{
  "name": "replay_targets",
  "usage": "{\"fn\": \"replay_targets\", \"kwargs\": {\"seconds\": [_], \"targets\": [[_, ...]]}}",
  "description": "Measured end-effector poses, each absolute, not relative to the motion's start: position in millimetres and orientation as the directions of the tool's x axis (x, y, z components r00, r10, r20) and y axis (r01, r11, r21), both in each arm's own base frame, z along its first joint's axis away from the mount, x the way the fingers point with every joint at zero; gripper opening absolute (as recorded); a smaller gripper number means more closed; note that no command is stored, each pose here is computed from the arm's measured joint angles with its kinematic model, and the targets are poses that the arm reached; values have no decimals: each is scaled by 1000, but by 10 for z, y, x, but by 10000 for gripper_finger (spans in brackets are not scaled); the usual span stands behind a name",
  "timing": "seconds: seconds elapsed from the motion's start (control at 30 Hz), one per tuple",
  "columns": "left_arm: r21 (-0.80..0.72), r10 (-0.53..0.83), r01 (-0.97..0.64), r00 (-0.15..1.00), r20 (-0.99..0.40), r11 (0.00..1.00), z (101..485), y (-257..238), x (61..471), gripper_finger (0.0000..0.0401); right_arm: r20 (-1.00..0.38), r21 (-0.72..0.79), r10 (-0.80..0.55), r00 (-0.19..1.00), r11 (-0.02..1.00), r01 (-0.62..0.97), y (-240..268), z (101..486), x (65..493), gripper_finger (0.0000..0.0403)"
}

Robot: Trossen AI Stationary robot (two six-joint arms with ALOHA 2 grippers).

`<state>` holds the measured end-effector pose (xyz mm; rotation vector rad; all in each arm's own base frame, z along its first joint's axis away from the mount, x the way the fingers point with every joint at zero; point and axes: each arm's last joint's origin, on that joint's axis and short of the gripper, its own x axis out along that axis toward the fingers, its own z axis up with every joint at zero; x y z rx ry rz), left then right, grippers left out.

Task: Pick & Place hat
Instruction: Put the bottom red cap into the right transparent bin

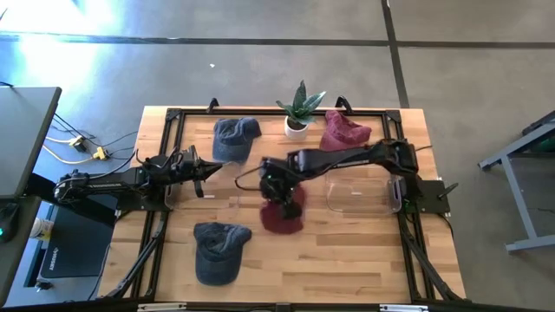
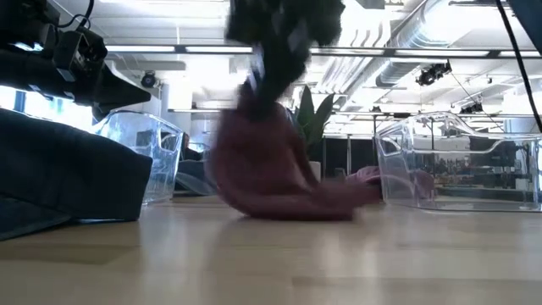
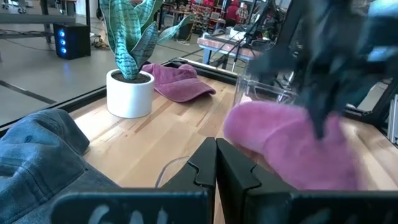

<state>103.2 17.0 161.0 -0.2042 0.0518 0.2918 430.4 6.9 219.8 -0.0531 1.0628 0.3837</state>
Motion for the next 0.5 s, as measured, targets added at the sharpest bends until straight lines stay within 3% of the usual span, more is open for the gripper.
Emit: {"fn": "replay_targets", "kwargs": {"seconds": [0.1, 0.2, 0.5], "targets": [[-193, 277, -288, 957, -80, 938, 1610, 170, 1032, 1, -891, 107, 202, 407, 964, -245, -19, 1898, 4237, 12], [-193, 277, -288, 958, -80, 938, 1611, 169, 1032, 1, -901, 44, 107, 421, 987, -158, -84, 1842, 4221, 25], [-193, 278, -288, 957, -80, 938, 1610, 170, 1032, 1, -894, -7, 22, 447, 998, -63, -101, 2323, 4329, 227]]}}
